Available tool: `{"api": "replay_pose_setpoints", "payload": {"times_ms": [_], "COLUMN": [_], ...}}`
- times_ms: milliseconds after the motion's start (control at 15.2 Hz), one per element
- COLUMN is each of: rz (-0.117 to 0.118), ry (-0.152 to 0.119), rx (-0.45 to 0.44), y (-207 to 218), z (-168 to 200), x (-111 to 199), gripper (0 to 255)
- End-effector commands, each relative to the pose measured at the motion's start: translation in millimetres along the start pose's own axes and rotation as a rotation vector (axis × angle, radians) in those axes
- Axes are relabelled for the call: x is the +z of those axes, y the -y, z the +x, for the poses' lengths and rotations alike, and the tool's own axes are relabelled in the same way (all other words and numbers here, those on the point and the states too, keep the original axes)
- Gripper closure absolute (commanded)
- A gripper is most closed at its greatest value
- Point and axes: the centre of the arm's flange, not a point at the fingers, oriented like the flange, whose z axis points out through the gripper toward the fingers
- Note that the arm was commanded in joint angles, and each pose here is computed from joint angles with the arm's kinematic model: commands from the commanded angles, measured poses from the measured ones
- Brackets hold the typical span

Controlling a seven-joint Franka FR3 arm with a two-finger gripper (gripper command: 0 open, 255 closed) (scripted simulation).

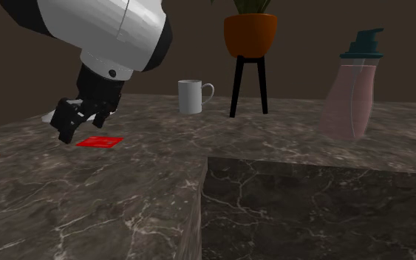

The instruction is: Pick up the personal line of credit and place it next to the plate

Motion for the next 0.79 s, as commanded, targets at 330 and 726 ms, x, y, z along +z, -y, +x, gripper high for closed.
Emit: {"api": "replay_pose_setpoints", "payload": {"times_ms": [330, 726], "rz": [0.0, 0.0], "ry": [0.0, 0.0], "rx": [0.0, 0.0], "y": [0, 0], "z": [0, 0], "x": [-50, -50], "gripper": [0, 0]}}
